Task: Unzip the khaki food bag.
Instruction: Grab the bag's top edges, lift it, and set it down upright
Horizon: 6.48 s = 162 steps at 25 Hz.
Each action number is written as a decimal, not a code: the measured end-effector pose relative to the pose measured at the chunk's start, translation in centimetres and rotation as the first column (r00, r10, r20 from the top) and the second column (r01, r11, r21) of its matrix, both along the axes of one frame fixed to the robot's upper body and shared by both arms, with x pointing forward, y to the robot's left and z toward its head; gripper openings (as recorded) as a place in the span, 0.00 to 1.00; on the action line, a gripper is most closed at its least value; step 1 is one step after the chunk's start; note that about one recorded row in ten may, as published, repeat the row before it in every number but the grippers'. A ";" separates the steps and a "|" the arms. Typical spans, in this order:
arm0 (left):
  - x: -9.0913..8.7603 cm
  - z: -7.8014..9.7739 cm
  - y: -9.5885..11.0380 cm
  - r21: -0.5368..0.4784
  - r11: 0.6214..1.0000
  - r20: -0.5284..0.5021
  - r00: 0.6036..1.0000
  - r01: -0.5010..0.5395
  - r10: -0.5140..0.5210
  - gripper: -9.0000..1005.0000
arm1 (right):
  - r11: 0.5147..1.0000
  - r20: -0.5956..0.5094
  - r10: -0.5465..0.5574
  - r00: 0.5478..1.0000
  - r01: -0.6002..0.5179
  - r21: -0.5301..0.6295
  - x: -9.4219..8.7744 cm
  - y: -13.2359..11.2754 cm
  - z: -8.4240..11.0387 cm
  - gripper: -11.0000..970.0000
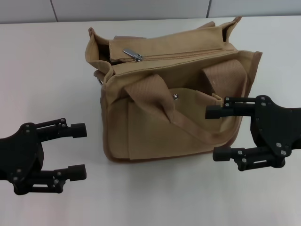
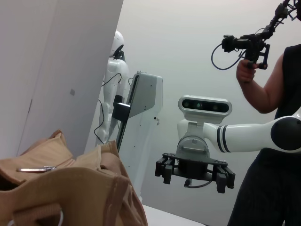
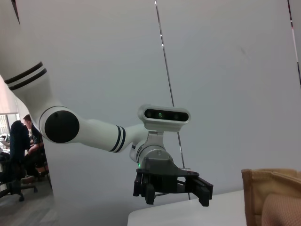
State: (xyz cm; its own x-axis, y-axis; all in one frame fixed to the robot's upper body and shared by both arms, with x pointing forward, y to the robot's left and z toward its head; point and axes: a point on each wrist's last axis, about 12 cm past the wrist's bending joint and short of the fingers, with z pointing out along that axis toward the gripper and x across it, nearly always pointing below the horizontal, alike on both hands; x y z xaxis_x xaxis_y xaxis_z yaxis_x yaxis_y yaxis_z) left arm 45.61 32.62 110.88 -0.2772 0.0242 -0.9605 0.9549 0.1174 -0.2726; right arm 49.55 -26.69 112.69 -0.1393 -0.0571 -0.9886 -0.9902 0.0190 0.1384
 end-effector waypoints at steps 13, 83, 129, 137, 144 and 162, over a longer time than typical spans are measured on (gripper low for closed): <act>0.0 -0.1 0.0 0.000 1.000 -0.003 1.000 -0.007 0.007 0.84 | 1.000 0.003 -0.003 1.000 0.003 -0.002 0.2 0.1 0.0 0.80; 4.1 -2.2 -3.0 0.049 0.947 0.056 0.947 -0.318 0.315 0.35 | 0.996 -0.068 -0.090 0.994 0.091 0.015 -0.7 -0.7 -1.6 0.80; 7.6 6.1 -5.1 -0.076 0.990 0.444 0.886 -0.115 0.137 0.02 | 0.925 -0.009 -0.336 0.942 0.331 0.189 1.0 -2.4 -1.3 0.79; 7.3 5.6 -5.9 -0.056 0.996 0.447 0.890 -0.072 0.090 0.01 | 0.916 0.008 -0.367 0.930 0.360 0.176 2.4 -1.8 -1.2 0.79; 7.2 5.3 -5.8 -0.057 0.995 0.442 0.891 -0.087 0.103 0.01 | 0.916 0.017 -0.365 0.931 0.355 0.184 2.7 -1.6 -0.9 0.79; 7.6 5.7 -6.1 -0.058 0.995 0.458 0.884 -0.080 0.098 0.02 | 0.913 0.081 -0.377 0.922 0.356 0.197 3.5 -0.4 -1.3 0.78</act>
State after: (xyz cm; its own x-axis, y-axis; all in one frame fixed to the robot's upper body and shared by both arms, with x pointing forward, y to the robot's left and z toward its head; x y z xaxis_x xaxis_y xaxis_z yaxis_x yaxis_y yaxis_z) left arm 53.17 26.51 116.60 0.1959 -0.0168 -0.9805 0.9602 0.2063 0.1883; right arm 53.09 -27.09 111.42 -0.0019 0.1514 -0.9885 -0.9273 0.3699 0.0584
